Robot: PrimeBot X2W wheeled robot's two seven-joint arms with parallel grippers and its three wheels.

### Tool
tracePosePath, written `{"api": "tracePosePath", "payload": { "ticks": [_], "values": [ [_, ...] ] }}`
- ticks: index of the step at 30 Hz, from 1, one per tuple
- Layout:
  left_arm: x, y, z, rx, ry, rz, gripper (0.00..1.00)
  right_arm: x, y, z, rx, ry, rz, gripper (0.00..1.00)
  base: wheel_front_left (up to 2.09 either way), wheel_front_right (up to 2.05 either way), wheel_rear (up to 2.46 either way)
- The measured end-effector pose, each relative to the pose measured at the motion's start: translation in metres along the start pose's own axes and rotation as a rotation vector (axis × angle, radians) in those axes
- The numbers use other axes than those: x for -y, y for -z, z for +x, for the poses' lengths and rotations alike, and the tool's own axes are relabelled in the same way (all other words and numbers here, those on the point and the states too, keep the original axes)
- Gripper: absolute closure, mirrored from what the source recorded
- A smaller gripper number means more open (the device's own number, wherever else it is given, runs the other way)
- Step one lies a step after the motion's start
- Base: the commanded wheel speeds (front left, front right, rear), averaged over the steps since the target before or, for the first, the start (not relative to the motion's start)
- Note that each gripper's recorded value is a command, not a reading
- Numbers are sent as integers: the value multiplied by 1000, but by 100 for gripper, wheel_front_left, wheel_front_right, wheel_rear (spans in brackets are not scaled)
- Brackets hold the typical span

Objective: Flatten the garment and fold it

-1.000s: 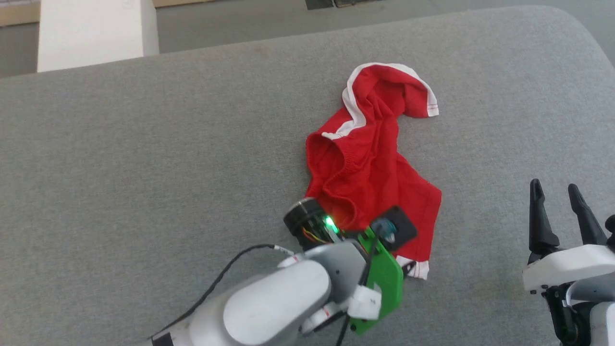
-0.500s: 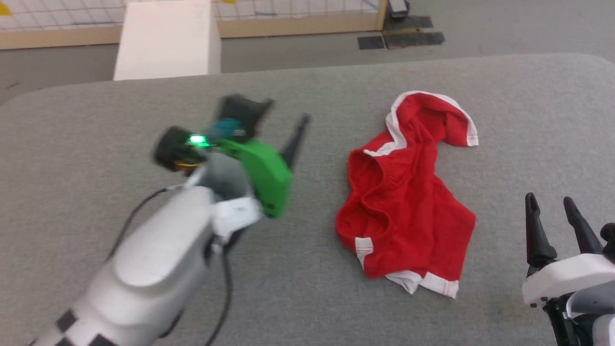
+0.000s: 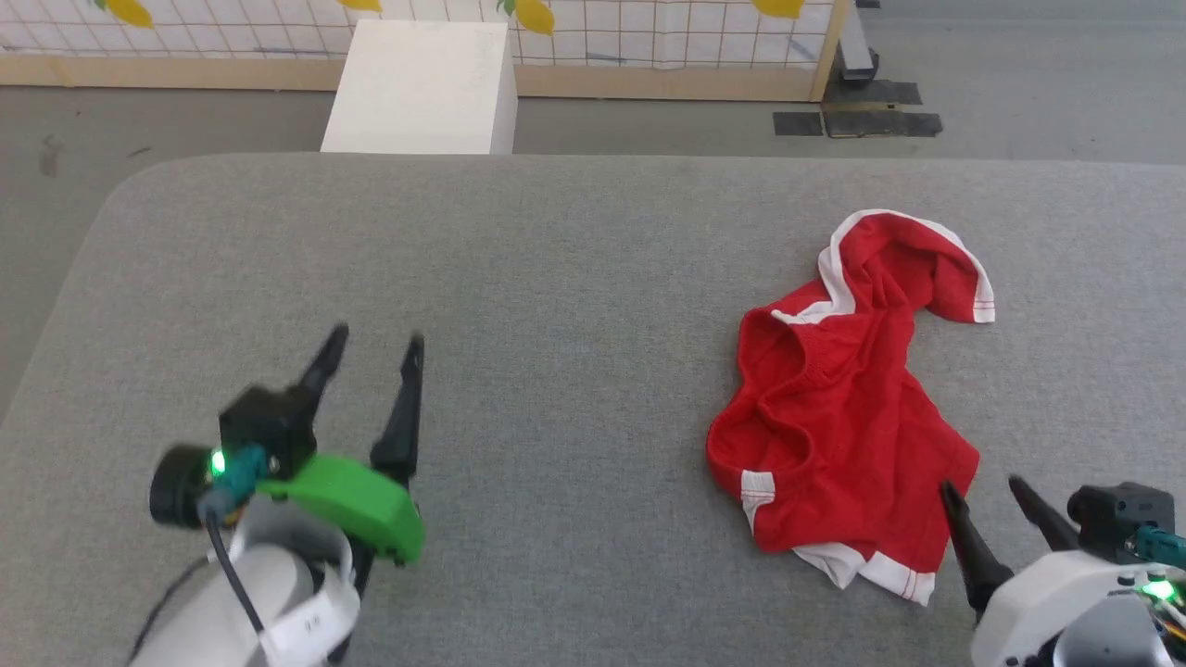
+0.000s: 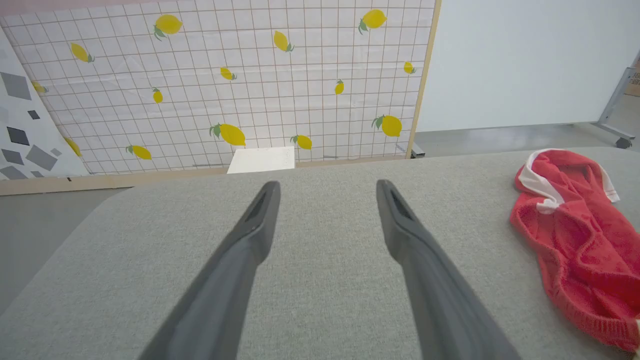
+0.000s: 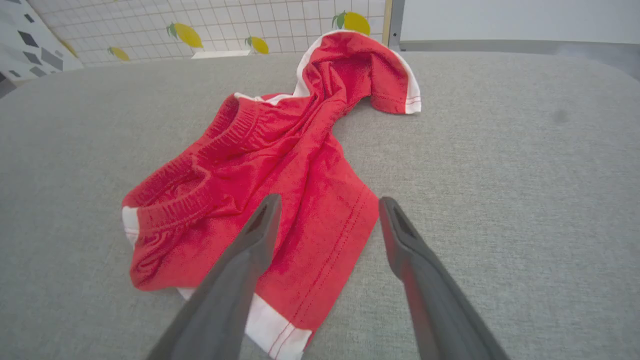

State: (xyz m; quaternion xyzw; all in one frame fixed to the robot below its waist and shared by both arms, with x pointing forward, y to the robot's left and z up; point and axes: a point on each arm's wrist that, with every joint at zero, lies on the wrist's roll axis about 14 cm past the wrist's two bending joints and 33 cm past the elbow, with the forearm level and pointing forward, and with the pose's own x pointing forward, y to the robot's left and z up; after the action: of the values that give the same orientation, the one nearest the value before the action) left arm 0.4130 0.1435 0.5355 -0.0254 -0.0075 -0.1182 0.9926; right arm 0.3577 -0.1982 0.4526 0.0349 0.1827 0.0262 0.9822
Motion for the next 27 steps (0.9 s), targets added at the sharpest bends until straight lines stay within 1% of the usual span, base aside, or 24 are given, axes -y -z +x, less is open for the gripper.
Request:
{"api": "tracePosePath", "payload": {
  "ticks": [3, 6, 9, 11, 13, 16, 23, 24, 25, 26, 27],
  "values": [
    [-1, 14, -15, -35, -27, -21, 0, 5, 28, -6, -162, 5, 1, 0, 0, 0, 0],
    [-1, 17, -21, -39, -42, -36, 0, 2, 48, -12, -316, -10, 2, 0, 0, 0, 0],
    [-2, 14, -22, -28, -47, -43, 0, -4, 61, -15, -446, -40, 15, 0, 0, 0, 0],
    [-3, 14, -22, -27, -51, -45, 0, -6, 68, -17, -525, -59, -22, 0, 0, 0, 0],
    [-5, 14, -22, -29, -56, -47, 0, -7, 74, -17, -603, -73, -30, 0, 0, 0, 0],
    [-9, 15, -21, -31, -66, -43, 0, -15, 76, -11, -670, -104, -38, 0, 0, 0, 0],
    [-20, 27, -27, -65, -107, -46, 0, -30, 88, 5, -740, -156, -56, 0, 0, 0, 0],
    [-22, 28, -28, -70, -112, -45, 0, -31, 90, 7, -746, -161, -62, 38, 0, 0, 0],
    [-24, 30, -29, -75, -119, -44, 0, -33, 91, 9, -749, -167, -74, 87, 0, 0, 0],
    [-26, 32, -30, -80, -125, -42, 0, -32, 92, 11, -751, -168, -90, 100, 0, 0, 0],
    [-27, 33, -31, -84, -129, -42, 0, -31, 92, 12, -748, -167, -105, 100, 0, 0, 0]
  ]
}}
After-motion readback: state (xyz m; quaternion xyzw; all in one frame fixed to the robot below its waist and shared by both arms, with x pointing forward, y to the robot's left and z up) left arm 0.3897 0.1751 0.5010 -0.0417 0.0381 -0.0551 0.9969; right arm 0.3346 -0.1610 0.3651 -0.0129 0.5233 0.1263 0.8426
